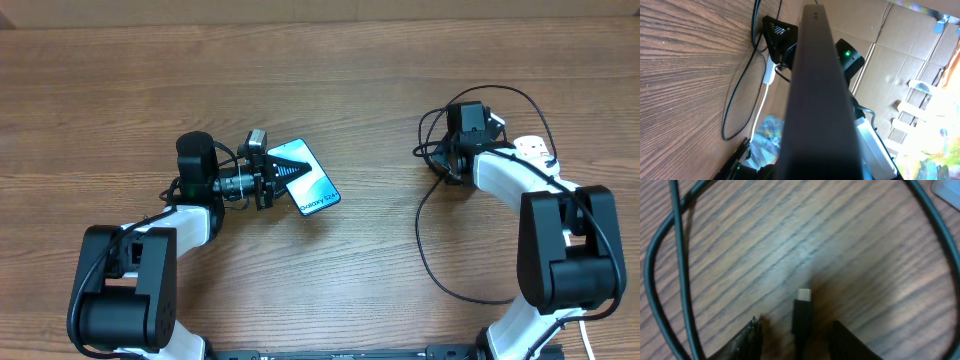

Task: Plug charger to phone and switch on socket
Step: 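Grasp the black USB-C cable end near the power strip with right gripper, then carry the cable plug to the phone's bottom port held by left gripper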

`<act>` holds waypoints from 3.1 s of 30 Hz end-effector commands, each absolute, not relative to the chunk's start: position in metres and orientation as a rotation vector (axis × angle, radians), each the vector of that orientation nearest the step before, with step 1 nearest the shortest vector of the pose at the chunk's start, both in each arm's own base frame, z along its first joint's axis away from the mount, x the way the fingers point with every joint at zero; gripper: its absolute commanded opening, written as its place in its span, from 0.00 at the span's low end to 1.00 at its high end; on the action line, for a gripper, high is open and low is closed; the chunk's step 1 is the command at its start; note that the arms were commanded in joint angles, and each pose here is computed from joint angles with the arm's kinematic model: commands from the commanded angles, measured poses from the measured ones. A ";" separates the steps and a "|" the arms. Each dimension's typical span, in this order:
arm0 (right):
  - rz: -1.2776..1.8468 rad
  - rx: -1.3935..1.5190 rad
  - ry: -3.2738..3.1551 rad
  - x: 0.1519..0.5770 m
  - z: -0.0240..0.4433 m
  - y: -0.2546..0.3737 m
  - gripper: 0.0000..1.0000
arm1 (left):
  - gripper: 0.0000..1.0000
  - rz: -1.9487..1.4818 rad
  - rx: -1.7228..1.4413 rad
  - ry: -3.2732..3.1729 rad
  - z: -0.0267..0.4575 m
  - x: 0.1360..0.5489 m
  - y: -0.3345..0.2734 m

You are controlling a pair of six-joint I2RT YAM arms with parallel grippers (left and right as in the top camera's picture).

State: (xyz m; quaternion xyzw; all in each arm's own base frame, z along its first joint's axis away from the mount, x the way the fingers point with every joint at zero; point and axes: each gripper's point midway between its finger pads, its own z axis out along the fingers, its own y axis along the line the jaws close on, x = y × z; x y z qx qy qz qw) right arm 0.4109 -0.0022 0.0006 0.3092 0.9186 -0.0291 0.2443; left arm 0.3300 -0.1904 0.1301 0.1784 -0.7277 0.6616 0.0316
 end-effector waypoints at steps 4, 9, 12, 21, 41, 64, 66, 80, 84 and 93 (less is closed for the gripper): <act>0.005 0.910 2.715 0.374 -0.041 0.017 0.35 | 0.04 2.055 0.519 -2.251 0.134 0.332 -0.191; -0.015 0.916 2.744 0.366 -0.043 0.016 0.32 | 0.04 2.055 0.530 -2.257 0.134 0.333 -0.191; -0.014 0.916 2.744 0.367 -0.043 0.016 0.09 | 0.04 2.055 0.532 -2.258 0.134 0.333 -0.191; 0.047 0.743 2.786 0.383 0.004 0.026 0.04 | 0.04 2.063 0.521 -2.265 0.134 0.334 -0.191; 1.011 -0.318 3.036 0.220 0.181 0.144 0.04 | 0.04 2.217 0.210 -2.239 0.171 0.332 -0.153; 0.936 -0.767 2.846 0.202 0.172 0.255 0.04 | 0.04 2.224 0.185 -2.297 0.174 0.341 -0.173; 0.941 -0.779 2.828 0.203 0.173 0.258 0.04 | 0.04 2.222 0.187 -2.300 0.173 0.341 -0.175; 0.957 -0.736 2.814 0.209 0.175 0.263 0.04 | 0.04 2.226 0.211 -2.344 0.171 0.347 -0.182; 0.966 -0.710 2.804 0.212 0.177 0.265 0.04 | 0.04 2.225 0.211 -2.343 0.171 0.347 -0.183; 0.976 -0.679 2.798 0.215 0.179 0.268 0.04 | 0.04 2.199 0.211 -2.311 0.171 0.341 -0.193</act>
